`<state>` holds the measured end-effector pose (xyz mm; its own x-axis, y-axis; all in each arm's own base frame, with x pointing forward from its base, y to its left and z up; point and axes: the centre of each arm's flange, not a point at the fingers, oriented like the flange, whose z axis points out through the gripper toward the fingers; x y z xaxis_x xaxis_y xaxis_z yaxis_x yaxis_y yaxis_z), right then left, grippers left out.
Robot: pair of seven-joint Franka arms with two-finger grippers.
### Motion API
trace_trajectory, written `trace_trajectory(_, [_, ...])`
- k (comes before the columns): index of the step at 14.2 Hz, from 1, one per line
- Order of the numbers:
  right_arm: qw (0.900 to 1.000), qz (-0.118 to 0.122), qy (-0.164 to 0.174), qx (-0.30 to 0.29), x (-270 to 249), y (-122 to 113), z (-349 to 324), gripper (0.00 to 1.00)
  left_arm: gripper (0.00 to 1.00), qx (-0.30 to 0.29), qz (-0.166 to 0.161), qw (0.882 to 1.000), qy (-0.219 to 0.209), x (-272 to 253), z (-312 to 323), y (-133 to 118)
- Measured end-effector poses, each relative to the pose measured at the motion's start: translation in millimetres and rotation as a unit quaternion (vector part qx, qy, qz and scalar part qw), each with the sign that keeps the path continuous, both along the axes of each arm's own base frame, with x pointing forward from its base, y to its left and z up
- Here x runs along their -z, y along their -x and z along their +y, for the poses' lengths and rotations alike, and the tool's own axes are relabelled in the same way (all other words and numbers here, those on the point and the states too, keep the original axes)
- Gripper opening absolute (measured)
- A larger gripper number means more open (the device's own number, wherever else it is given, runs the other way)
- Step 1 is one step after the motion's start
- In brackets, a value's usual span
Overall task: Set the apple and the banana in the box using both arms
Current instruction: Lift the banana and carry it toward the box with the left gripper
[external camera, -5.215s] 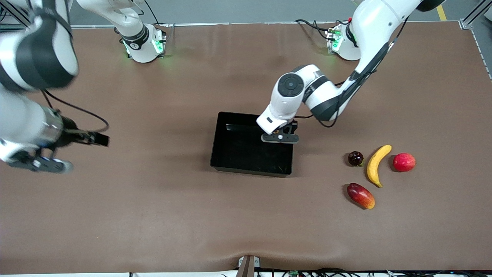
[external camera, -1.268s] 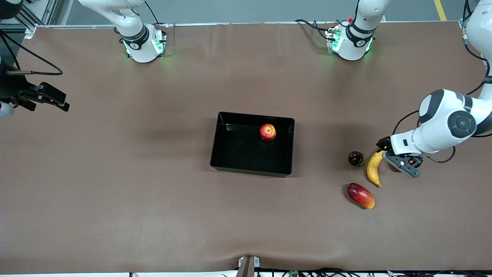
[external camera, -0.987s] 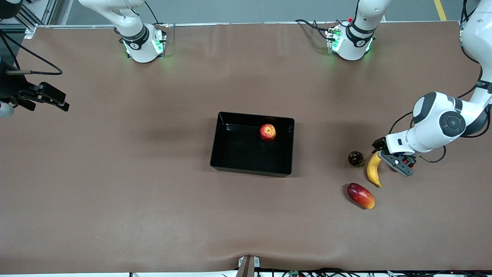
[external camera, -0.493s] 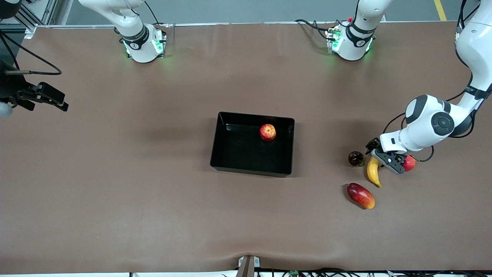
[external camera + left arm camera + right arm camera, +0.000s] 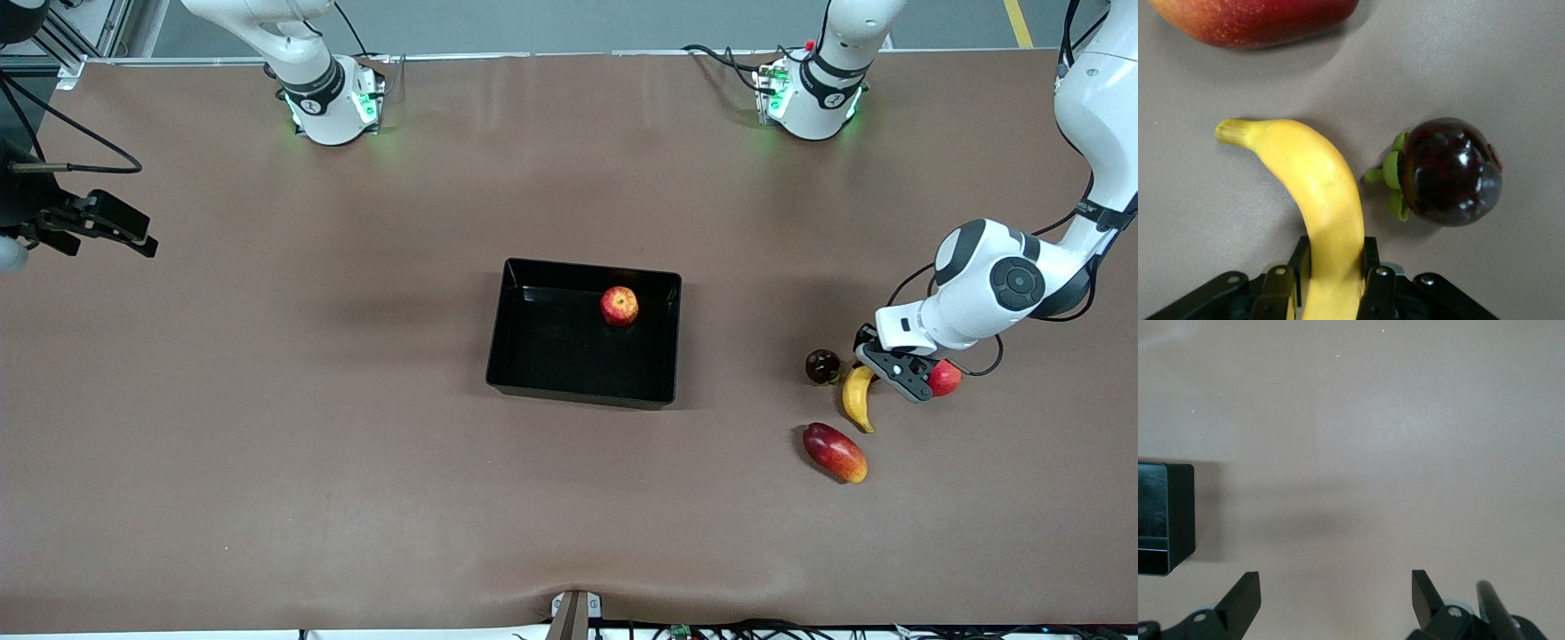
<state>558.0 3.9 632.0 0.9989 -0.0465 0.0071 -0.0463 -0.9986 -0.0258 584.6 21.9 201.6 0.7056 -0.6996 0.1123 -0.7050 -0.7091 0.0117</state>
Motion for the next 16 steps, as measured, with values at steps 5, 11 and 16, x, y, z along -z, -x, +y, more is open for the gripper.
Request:
trace_trajectory(5, [1.0, 0.0, 0.0, 0.0, 0, 0, 0, 1.0, 0.35, -0.011, -0.005, 1.0, -0.003, -6, 0, -3])
trace_trajectory(11, [1.0, 0.0, 0.0, 0.001, 0, 0, -1, 1.0, 0.35, -0.006, 0.02, 0.999, -0.039, -75, -35, -16])
trace_trajectory(16, [1.0, 0.0, 0.0, 0.005, 0, 0, -5, 1.0, 0.35, -0.056, 0.043, 0.997, -0.034, -148, -69, -28])
